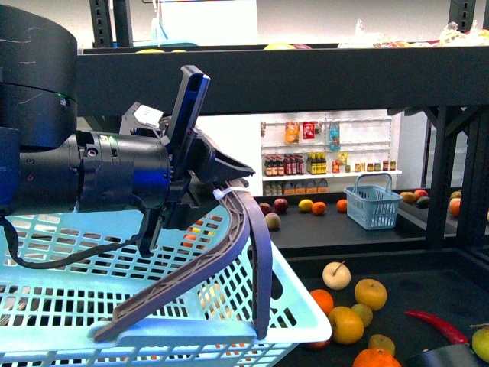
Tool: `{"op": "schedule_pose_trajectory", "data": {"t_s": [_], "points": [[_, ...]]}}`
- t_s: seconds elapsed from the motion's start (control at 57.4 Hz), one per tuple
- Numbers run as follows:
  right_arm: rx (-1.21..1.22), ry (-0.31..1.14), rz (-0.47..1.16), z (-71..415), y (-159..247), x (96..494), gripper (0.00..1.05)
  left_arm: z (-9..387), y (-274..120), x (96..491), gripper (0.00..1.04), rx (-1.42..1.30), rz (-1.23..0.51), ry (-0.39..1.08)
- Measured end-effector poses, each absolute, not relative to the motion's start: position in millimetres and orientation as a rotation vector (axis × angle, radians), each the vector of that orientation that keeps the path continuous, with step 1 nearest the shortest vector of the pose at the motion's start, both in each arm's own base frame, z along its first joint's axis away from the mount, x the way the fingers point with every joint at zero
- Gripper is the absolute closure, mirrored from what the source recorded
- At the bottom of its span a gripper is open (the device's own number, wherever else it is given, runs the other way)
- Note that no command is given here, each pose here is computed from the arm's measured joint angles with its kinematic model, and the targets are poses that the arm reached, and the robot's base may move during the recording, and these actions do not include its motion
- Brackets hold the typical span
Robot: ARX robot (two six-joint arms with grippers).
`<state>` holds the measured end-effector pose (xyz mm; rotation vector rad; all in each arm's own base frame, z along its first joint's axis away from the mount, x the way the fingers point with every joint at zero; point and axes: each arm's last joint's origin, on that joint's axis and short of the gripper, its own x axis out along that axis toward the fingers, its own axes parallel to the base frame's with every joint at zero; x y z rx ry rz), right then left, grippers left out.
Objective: Pick lemon from shelf
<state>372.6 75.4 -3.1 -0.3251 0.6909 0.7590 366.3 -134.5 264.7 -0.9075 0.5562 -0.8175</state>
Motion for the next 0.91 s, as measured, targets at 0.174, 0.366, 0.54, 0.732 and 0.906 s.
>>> {"op": "schedule_pose_trajectory", "data": {"t_s": [0.174,0.366,0.54,0.732,0.906], "points": [[-0.364,0.682,0.786,-22,91,383,0.07,265,-135,366,0.94,-0.907,-0.818,0.556],[-0.393,0.661,0.796,-41,105,399,0.07,265,-135,366,0.94,-0.907,-0.818,0.556],[-0.405,0.623,0.804,-50,119,416,0.07,265,-135,366,0.94,-0.907,-0.818,0.556],[-0.421,0.608,0.815,-62,133,429,0.07,265,-135,366,0.94,-0.908,-0.818,0.557],[-0.433,0.595,0.817,-75,143,440,0.07,265,-135,366,0.94,-0.907,-0.818,0.556]]}}
